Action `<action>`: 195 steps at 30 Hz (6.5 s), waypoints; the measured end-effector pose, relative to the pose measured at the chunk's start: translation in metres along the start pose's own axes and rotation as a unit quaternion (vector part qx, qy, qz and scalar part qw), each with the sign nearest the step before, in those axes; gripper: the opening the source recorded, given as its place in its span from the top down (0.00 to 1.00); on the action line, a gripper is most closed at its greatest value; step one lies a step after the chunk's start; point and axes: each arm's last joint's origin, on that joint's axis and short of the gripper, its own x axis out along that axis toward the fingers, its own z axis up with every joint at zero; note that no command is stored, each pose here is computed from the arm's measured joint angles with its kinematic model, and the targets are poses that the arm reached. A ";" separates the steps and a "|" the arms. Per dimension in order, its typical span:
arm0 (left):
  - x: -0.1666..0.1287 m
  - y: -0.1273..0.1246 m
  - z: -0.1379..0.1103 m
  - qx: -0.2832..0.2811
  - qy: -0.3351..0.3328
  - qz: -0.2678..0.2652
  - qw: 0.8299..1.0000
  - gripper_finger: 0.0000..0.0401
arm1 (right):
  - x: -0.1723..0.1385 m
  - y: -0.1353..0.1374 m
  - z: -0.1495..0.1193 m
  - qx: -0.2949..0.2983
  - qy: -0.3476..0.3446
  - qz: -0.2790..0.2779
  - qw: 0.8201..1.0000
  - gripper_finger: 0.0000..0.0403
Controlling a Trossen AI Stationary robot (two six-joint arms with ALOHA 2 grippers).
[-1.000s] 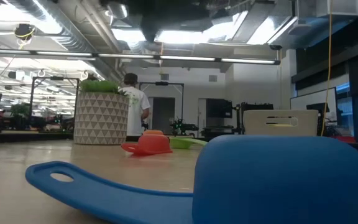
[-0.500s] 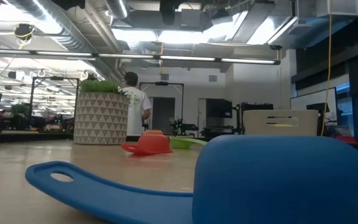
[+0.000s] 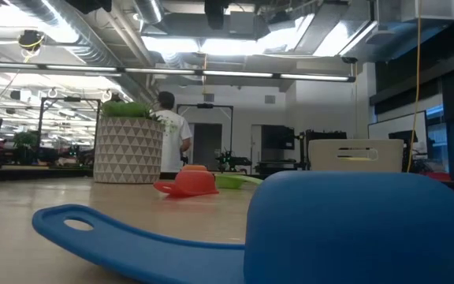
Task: Nest measuring cups in basket
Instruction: Stack the violet measuring cup on top of the yellow measuring cup in the gray bin, then stack the orange measuring cup on top of the violet measuring cup in the gray bin
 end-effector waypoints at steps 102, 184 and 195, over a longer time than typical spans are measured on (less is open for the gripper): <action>-0.001 0.002 -0.014 -0.004 0.069 0.015 0.997 0.51 | -0.082 -0.018 -0.155 0.489 0.494 -0.069 0.716 0.94; -0.001 0.003 -0.013 -0.005 0.062 0.031 0.998 0.51 | -0.036 0.026 -0.257 0.547 0.638 0.055 0.539 0.70; 0.025 0.013 0.021 0.013 0.129 0.077 0.989 0.51 | -0.036 0.026 -0.257 0.547 0.638 0.054 0.539 0.70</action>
